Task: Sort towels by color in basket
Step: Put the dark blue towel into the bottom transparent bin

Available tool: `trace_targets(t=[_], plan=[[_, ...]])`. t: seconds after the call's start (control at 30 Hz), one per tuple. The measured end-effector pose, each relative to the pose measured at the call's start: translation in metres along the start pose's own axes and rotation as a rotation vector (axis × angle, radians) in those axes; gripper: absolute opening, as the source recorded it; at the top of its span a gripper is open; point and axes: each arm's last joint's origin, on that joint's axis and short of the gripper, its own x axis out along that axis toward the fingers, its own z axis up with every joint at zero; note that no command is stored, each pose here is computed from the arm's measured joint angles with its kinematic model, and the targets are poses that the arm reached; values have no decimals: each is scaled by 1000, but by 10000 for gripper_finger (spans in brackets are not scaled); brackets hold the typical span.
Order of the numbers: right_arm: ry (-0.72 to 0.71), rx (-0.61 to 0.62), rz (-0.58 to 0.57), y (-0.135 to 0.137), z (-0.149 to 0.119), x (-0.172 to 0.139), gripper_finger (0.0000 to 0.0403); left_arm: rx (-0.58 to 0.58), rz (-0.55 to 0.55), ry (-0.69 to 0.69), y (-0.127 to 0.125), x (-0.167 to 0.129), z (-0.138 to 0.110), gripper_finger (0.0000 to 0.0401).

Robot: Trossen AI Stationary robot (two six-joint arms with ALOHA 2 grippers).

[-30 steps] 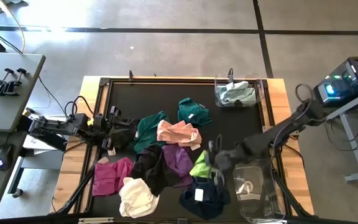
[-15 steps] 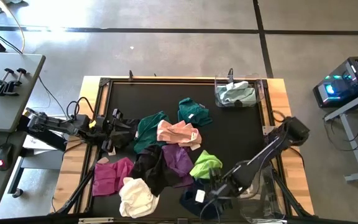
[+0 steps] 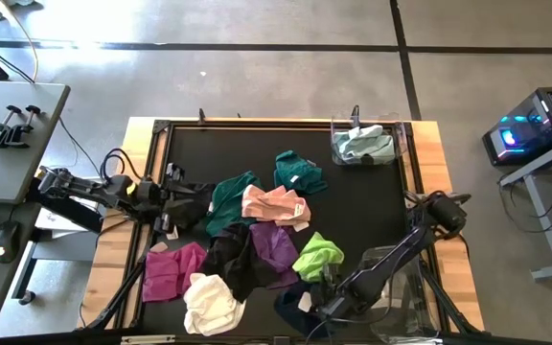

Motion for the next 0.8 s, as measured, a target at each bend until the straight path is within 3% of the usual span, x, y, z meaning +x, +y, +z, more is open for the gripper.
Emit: trace_targets(t=[0.07, 0.13, 0.27, 0.53, 0.6, 0.67, 0.8], plan=[[17, 16, -39, -3, 2, -12, 15, 31, 3, -16, 0, 0, 2, 78], [12, 32, -92, -6, 4, -27, 18, 57, 9, -43, 1, 0, 4, 78], [-83, 104, -69, -2, 25, -87, 20, 90, 17, -79, 1, 0, 8, 78], [44, 251, -112, 7, 24, -193, 11, 91, 17, -89, 1, 0, 9, 78], [111, 331, -120, 6, 17, -209, 8, 92, 16, -86, 1, 0, 8, 78], [103, 357, -39, 9, 14, -222, 5, 92, 15, -83, 1, 0, 8, 78], [170, 509, -2, 7, 3, -233, 5, 94, 10, -63, 1, 1, 6, 78]])
